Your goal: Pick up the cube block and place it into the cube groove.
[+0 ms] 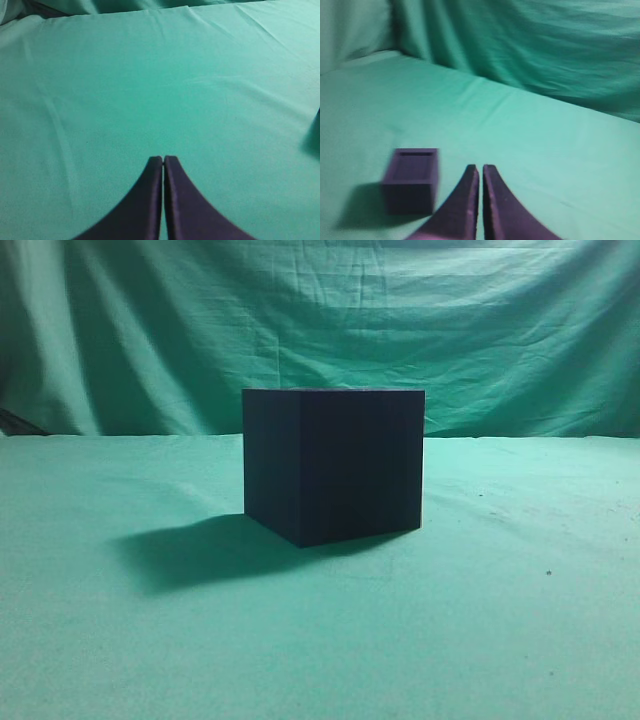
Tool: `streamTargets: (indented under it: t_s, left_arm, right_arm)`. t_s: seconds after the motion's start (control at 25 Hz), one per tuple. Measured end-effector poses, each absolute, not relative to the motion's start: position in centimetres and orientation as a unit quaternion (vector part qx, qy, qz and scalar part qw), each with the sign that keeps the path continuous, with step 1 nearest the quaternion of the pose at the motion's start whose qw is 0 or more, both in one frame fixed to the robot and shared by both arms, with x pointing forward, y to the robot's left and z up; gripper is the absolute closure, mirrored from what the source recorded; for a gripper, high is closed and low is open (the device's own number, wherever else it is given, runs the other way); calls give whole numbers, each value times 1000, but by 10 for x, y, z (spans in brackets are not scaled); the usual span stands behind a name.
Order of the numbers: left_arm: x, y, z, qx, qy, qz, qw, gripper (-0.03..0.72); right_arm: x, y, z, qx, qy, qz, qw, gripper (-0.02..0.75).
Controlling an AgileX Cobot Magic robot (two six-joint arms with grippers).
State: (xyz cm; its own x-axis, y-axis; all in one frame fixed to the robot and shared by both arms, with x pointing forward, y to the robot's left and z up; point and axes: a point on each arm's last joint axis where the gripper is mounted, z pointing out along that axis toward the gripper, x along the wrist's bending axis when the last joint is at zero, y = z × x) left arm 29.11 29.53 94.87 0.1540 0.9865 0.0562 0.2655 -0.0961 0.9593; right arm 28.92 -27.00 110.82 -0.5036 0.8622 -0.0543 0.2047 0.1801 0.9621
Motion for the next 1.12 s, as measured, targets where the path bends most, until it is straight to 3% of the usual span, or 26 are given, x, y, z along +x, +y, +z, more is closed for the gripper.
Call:
streamTargets:
  t_s: [0.28, 0.56, 0.72, 1.12]
  left_arm:
    - [291, 295, 949, 618, 507, 408, 442, 688]
    - [291, 295, 949, 618, 507, 408, 442, 688]
    - [291, 295, 949, 618, 507, 408, 442, 688]
    - [291, 295, 949, 618, 507, 408, 442, 688]
  right_arm:
    - [293, -285, 1020, 463, 627, 481, 400, 738]
    - [290, -293, 964, 510, 604, 445, 421, 738]
    - [291, -295, 947, 534, 603, 422, 416, 738]
    - [291, -296, 945, 555, 590, 421, 408, 738]
